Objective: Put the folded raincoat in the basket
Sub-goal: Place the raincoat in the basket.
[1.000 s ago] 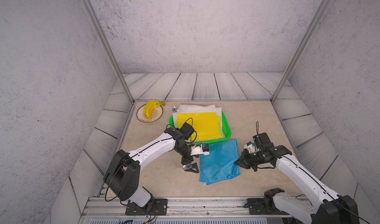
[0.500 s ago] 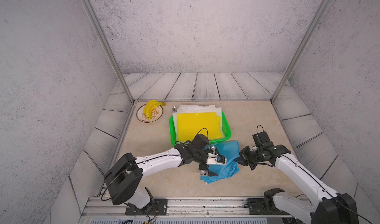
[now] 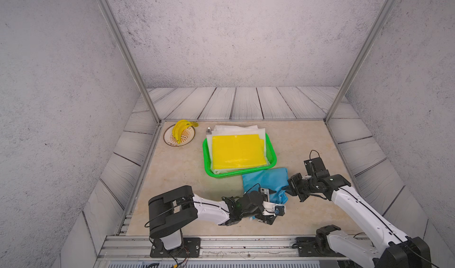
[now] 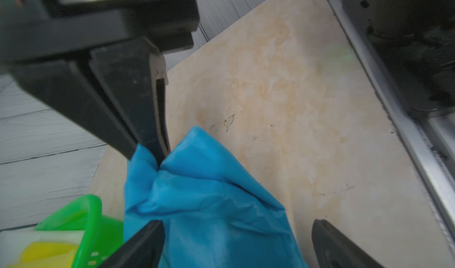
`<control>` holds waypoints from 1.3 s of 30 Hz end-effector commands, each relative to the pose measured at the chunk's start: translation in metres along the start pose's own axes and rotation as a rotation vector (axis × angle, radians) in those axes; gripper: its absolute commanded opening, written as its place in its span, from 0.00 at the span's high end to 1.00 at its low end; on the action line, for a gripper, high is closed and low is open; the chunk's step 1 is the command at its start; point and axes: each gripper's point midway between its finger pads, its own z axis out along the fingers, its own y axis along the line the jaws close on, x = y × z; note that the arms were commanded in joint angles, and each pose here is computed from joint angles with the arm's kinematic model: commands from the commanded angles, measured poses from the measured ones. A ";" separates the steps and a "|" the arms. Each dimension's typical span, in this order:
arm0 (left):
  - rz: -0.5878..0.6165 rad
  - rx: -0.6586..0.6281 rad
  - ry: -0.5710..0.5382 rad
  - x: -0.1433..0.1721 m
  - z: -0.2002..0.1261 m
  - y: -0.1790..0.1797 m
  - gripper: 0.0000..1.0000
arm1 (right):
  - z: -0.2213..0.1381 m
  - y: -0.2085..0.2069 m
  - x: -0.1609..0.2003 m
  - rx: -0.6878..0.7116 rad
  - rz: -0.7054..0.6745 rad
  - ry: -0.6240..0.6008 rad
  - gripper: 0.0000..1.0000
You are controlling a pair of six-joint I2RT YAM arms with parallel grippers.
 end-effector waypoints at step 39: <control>-0.078 -0.039 0.062 0.014 -0.018 0.050 1.00 | -0.047 -0.009 -0.017 -0.168 0.104 -0.227 1.00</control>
